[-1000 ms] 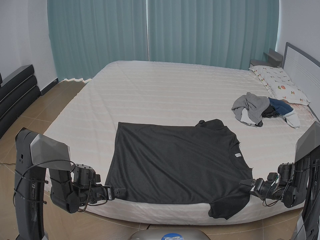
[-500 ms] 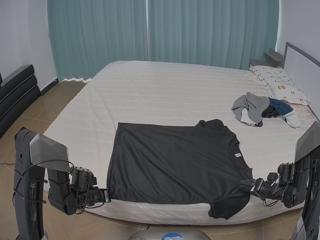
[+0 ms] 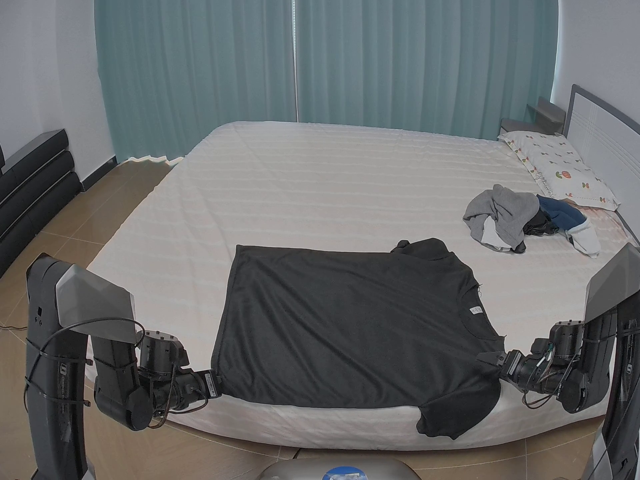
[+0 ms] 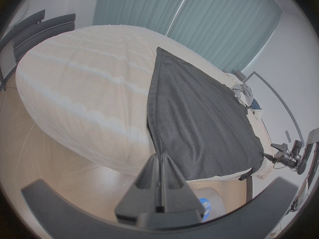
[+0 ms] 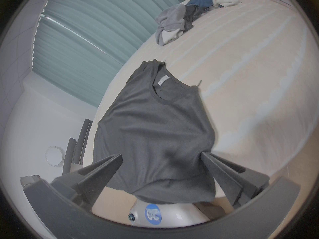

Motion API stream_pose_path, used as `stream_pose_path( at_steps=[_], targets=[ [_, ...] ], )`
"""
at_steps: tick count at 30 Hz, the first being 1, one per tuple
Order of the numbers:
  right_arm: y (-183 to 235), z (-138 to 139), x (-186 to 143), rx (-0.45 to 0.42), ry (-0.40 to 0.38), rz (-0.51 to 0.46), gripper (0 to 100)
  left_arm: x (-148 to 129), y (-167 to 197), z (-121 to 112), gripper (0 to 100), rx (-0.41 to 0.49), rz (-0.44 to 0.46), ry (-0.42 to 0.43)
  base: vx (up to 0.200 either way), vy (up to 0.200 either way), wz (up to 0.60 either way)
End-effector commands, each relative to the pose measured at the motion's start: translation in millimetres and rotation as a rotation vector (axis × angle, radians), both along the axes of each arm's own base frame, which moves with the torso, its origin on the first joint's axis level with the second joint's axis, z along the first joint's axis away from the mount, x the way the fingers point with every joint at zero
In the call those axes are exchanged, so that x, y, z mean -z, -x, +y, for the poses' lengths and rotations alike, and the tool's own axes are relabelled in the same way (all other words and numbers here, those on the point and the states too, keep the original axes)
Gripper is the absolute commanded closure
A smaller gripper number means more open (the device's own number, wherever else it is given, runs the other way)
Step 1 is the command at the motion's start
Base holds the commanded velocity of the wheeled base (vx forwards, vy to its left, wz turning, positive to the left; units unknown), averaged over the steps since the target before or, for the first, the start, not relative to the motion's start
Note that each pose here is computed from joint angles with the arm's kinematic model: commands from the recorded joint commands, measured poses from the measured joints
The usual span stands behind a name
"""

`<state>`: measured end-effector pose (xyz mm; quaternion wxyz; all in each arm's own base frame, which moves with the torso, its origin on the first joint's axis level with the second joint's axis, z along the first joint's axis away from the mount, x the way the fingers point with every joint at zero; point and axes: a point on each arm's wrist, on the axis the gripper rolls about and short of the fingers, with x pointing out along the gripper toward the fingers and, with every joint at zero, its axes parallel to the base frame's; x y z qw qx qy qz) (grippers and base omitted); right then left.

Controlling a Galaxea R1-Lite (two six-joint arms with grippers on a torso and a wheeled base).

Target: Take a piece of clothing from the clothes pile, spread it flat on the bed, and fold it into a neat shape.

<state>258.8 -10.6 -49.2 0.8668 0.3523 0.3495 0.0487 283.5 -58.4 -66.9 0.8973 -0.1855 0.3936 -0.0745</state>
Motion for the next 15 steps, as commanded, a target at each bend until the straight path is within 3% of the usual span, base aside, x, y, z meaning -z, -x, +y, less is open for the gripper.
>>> stream_pose_path(
  at_steps=[1,6,15],
  targets=[
    [-20,1,-5,-0.004,0.015,-0.074,0,0,2,0,100,0.002,0.003,0.008,0.0,0.0,0.0],
    [-31,0,-5,-0.032,0.047,-0.026,0,0,3,0,100,0.003,0.008,0.009,0.0,0.0,0.0],
    [-15,-17,-14,0.019,0.068,-0.001,0,1,6,0,100,-0.001,0.015,0.012,0.0,0.0,0.0]
  ],
)
